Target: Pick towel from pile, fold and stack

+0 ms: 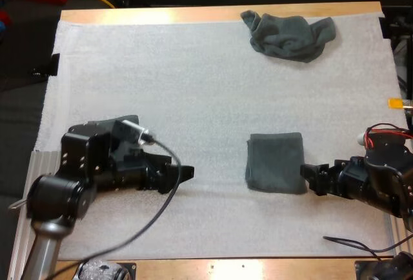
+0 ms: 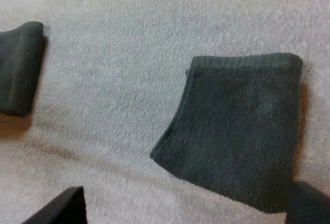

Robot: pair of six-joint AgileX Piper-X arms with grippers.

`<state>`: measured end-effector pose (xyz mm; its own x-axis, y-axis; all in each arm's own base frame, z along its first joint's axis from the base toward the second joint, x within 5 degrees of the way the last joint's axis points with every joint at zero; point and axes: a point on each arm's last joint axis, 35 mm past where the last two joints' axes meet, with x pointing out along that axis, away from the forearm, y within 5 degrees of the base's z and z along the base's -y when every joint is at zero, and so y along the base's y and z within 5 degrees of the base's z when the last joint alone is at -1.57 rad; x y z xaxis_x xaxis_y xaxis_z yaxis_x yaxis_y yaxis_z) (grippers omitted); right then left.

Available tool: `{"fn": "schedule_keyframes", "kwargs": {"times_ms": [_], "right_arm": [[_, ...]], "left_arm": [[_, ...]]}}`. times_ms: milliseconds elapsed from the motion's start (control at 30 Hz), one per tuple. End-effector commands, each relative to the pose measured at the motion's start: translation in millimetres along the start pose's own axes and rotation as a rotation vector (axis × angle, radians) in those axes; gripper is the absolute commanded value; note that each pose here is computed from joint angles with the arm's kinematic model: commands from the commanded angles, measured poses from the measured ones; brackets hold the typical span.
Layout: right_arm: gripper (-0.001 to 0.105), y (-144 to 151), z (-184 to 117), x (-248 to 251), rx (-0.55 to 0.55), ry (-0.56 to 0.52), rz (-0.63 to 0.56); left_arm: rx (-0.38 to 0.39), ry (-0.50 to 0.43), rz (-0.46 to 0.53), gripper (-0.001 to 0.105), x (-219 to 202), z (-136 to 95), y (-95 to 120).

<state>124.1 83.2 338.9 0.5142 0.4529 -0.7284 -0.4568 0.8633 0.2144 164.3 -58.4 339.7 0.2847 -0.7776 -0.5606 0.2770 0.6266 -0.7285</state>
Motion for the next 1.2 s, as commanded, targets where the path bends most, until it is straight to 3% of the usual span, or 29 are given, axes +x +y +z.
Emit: {"fn": "schedule_keyframes", "kwargs": {"times_ms": [0, 233, 733, 1167], "right_arm": [[0.074, 0.5, -0.2, -3.8, 0.002, -0.005, 0.009], [0.074, 0.5, -0.2, -3.8, 0.003, -0.005, 0.009], [0.074, 0.5, -0.2, -3.8, 0.026, -0.005, 0.009], [0.074, 0.5, -0.2, -3.8, 0.033, -0.005, 0.009]], "left_arm": [[0.001, 0.012, -0.010, 0.071, 5.2, 3.8, 2.1], [-0.018, 0.086, -0.047, 0.071, 41.6, 15.3, 9.2], [-0.089, 0.146, 0.023, 0.071, 138.6, 24.5, 4.2], [-0.200, 0.256, 0.088, 0.071, 207.1, 22.4, 48.0]]}}
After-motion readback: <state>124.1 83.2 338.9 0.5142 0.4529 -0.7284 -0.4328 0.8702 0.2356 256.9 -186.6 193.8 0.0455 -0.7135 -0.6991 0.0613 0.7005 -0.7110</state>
